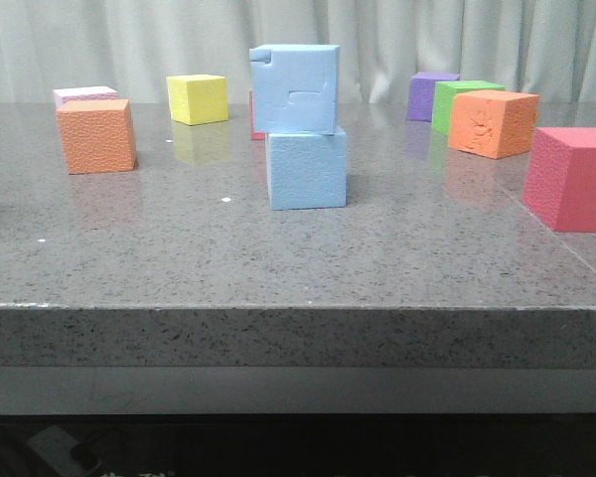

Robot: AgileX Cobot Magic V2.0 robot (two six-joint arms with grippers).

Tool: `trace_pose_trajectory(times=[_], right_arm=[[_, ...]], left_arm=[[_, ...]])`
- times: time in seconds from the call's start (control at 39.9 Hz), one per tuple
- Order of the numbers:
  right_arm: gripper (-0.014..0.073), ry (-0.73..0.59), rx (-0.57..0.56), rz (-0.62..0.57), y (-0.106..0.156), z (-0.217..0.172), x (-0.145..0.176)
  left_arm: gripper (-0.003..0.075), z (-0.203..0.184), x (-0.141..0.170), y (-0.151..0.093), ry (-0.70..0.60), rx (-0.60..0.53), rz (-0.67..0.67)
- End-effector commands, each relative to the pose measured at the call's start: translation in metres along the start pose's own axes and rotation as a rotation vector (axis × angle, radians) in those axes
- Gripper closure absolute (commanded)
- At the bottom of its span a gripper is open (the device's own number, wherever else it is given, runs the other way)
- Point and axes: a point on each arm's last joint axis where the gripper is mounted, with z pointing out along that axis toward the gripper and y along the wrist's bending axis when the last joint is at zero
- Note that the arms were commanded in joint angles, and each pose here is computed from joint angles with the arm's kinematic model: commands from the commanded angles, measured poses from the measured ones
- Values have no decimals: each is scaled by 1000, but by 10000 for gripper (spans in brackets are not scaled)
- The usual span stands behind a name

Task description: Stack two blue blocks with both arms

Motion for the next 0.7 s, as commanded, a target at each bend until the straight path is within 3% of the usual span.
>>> trace_pose_trajectory(times=[0.0, 0.68], right_arm=[[666, -97, 1, -10, 1, -2, -15], [666, -97, 4, -18, 0, -2, -14]], left_arm=[[738, 0, 3, 1, -71, -1, -12], [738, 0, 3, 1, -71, -1, -12]])
